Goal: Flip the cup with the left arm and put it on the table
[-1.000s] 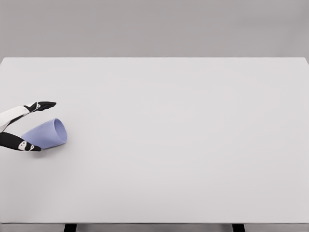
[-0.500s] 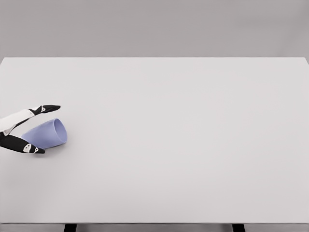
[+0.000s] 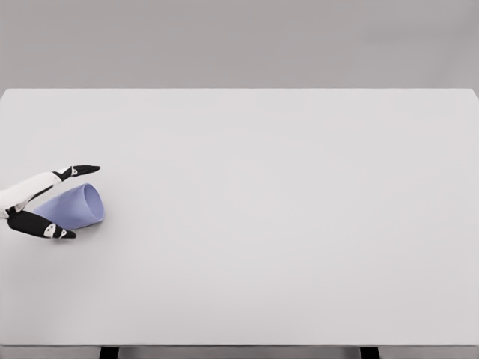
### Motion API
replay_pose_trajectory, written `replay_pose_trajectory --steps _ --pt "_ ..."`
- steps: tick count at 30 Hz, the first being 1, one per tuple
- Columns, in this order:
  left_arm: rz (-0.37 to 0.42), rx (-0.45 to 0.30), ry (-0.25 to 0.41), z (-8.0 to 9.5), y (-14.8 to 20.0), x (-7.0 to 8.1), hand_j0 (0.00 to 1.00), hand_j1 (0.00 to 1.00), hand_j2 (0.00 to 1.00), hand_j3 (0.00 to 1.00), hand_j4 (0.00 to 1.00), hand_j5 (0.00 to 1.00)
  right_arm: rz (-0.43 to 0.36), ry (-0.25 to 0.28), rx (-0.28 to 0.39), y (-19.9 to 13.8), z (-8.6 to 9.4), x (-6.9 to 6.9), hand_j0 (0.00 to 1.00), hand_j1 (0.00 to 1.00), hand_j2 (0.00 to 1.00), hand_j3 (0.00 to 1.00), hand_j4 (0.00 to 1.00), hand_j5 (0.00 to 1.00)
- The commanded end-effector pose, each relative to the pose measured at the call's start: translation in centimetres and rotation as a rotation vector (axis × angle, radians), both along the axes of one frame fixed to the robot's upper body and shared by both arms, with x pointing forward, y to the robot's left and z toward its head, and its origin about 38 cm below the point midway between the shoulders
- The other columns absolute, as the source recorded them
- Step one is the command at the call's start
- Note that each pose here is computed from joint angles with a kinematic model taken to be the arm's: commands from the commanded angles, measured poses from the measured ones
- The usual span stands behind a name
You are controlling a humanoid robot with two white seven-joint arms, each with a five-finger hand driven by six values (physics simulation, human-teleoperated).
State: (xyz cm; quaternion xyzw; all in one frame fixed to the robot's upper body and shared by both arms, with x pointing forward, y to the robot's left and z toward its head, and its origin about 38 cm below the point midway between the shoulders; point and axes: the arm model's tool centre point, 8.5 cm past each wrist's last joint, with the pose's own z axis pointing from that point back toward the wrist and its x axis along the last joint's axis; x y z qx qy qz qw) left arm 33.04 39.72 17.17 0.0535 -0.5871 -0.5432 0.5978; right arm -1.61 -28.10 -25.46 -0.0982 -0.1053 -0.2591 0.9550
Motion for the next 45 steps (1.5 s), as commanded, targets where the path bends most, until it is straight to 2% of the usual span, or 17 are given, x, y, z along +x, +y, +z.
replay_pose_trajectory --steps 1,5,13,15,30,36,45 --pt "0.008 0.0 0.002 -0.3 0.1 0.0 1.0 1.0 1.0 1.0 1.0 1.0 -0.001 -0.001 0.0 0.0 0.0 0.0 1.0 1.0 1.0 1.0 1.0 1.0" --pt "0.018 0.02 -0.003 -0.5 0.5 0.3 1.0 1.0 1.0 1.0 1.0 1.0 -0.001 -0.001 0.0 0.0 0.0 0.0 1.0 1.0 1.0 1.0 1.0 1.0" --pt "0.022 0.013 -0.009 -1.1 0.2 0.5 1.0 1.0 1.0 1.0 1.0 1.0 -0.001 -0.001 0.0 0.0 0.0 0.0 1.0 1.0 1.0 1.0 1.0 1.0" --pt "0.02 0.035 -0.018 -1.5 0.1 0.6 1.0 1.0 1.0 1.0 1.0 1.0 -0.001 0.0 0.0 0.0 0.0 0.0 1.0 1.0 1.0 1.0 1.0 1.0" --pt "0.036 0.031 -0.02 -2.4 0.1 0.9 1.0 1.0 1.0 1.0 1.0 1.0 -0.002 0.0 0.0 0.0 0.0 0.0 1.0 1.0 1.0 1.0 1.0 1.0" --pt "0.032 0.033 0.003 -3.3 -0.2 1.2 1.0 1.0 1.0 1.0 1.0 1.0 -0.002 -0.001 -0.001 0.0 0.0 0.0 1.0 1.0 1.0 1.0 1.0 1.0" --pt "0.025 0.028 0.014 -3.8 -0.6 1.0 1.0 1.0 1.0 1.0 1.0 1.0 -0.002 0.0 0.0 0.0 0.0 0.0 1.0 1.0 1.0 1.0 1.0 1.0"
